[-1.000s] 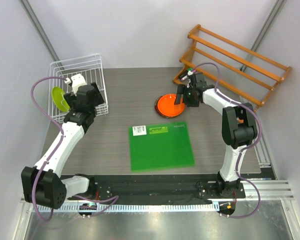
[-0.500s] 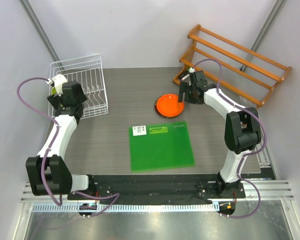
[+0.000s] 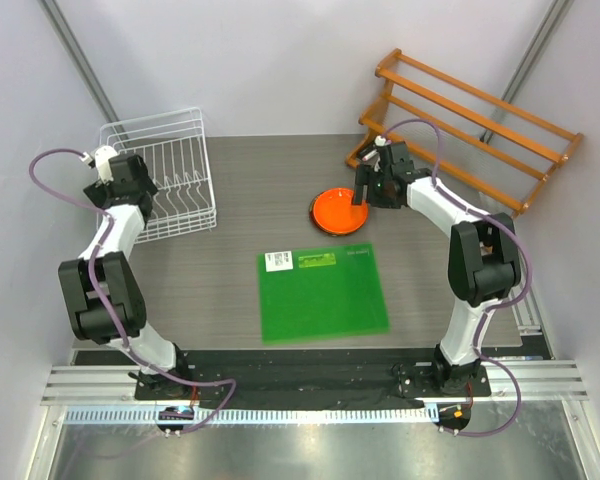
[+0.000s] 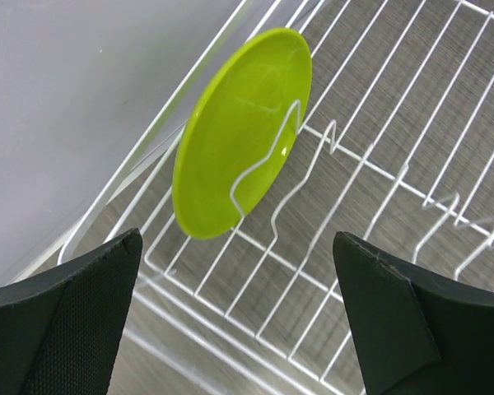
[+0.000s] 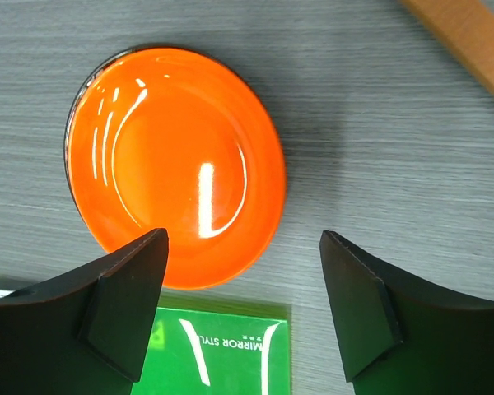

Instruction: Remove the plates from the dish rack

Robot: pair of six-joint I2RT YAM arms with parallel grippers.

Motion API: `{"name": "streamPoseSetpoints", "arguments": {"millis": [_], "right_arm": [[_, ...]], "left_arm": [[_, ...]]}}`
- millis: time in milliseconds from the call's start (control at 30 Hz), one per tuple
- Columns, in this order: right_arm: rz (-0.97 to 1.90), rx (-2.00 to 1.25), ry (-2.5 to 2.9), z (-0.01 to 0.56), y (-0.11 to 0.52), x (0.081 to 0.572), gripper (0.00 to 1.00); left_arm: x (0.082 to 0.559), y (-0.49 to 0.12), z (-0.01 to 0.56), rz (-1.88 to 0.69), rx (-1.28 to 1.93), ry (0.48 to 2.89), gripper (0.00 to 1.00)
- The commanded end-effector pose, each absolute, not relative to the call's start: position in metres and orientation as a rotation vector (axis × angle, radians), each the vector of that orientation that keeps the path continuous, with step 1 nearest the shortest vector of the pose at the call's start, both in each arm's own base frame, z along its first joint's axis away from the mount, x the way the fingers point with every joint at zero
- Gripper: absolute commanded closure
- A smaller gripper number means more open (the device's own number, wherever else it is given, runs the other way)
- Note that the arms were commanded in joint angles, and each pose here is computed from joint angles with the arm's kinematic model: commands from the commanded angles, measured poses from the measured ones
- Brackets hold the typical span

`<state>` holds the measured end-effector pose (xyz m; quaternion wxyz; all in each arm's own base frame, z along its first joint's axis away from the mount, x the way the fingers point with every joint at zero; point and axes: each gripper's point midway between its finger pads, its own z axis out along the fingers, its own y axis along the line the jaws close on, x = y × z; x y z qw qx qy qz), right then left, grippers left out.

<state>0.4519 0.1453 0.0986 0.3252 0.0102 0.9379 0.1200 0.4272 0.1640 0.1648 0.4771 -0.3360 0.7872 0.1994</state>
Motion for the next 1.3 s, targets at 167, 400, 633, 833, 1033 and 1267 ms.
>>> {"name": "streamPoseSetpoints", "arguments": {"millis": [167,400,633,833,1033,1267], "right_arm": [[0.398,-0.014,2.469,0.084,0.158,0.461,0.22],[0.417,-0.018,2.482,0.078,0.161,0.463,0.24],[0.417,-0.018,2.483,0.078,0.160,0.463,0.25],[0.427,-0.021,2.491,0.074,0.160,0.463,0.25],[0.436,-0.026,2.495,0.073,0.162,0.462,0.25],[0.447,-0.026,2.502,0.070,0.163,0.463,0.26]], "left_arm": [[0.455,0.194,0.173,0.454,-0.847,1.845,0.05],[0.459,0.204,0.161,0.449,-0.860,1.859,0.18],[0.463,0.213,0.158,0.440,-0.872,1.846,0.37],[0.458,0.222,0.152,0.470,-0.904,1.828,0.39],[0.461,0.229,0.144,0.471,-0.903,1.824,0.42],[0.467,0.234,0.138,0.472,-0.904,1.825,0.51]]}}
